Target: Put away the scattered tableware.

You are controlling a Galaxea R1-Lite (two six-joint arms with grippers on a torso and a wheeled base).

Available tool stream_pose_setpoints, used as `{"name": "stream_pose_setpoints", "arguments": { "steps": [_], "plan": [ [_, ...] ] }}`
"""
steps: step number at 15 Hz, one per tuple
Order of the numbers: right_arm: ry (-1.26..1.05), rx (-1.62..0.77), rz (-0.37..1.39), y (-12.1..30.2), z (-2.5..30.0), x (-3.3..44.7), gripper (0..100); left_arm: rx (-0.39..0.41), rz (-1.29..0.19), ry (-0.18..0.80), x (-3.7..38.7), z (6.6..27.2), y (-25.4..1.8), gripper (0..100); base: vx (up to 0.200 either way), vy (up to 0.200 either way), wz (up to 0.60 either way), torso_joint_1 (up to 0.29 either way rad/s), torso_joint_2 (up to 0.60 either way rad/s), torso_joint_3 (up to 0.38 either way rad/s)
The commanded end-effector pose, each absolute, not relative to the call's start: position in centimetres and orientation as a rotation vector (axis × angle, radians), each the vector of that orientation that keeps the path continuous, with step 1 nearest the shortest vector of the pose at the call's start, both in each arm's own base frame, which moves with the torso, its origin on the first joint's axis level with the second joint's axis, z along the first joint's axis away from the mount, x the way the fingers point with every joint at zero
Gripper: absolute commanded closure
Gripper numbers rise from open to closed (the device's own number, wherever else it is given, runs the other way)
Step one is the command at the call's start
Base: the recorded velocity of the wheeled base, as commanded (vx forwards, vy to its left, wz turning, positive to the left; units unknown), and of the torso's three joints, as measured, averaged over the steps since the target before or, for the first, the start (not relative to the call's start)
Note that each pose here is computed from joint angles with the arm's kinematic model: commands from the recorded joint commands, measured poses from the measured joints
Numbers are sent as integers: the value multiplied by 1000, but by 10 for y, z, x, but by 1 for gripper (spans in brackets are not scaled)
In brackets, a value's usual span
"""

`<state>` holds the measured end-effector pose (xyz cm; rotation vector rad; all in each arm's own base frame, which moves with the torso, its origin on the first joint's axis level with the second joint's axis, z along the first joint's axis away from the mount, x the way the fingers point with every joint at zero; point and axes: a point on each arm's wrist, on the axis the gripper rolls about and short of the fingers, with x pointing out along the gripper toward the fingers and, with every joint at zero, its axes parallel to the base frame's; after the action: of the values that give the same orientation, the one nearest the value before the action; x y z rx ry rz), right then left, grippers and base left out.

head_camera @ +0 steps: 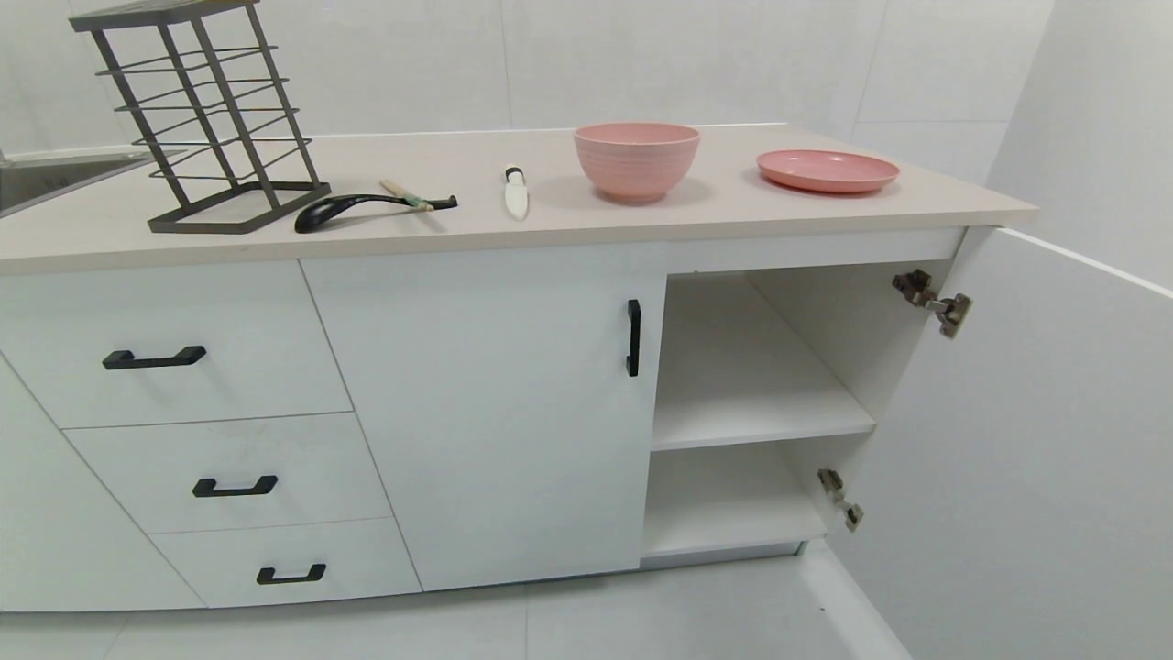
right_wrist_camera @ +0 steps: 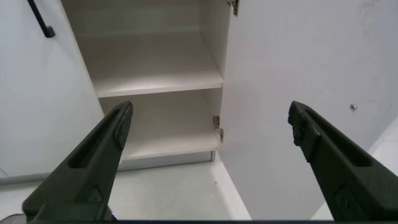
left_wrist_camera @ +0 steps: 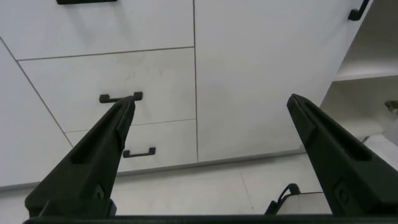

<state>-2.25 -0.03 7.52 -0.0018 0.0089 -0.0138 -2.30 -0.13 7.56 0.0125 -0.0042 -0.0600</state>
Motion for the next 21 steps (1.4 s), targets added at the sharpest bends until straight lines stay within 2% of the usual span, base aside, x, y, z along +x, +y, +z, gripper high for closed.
{"name": "stream_pose_setpoints", "arguments": {
  "steps": [1,2,10,13,21],
  "plan": [
    [11,9,31,1,76,-22,0,17,-58,-2,-23,76,-1,0,0,0,0,0,0,0],
    [11,11,31,1,75,-22,0,17,-60,-2,-23,76,-1,0,0,0,0,0,0,0],
    [11,12,31,1,75,-22,0,15,-37,-5,-23,76,-1,0,0,-200,0,4,4,4],
    [9,12,31,1,75,-23,0,11,-37,-3,-23,76,-1,0,0,0,0,0,0,0],
    [11,12,31,1,75,-22,0,6,-35,-3,-23,76,-1,0,200,0,0,1,1,4]
  ]
}}
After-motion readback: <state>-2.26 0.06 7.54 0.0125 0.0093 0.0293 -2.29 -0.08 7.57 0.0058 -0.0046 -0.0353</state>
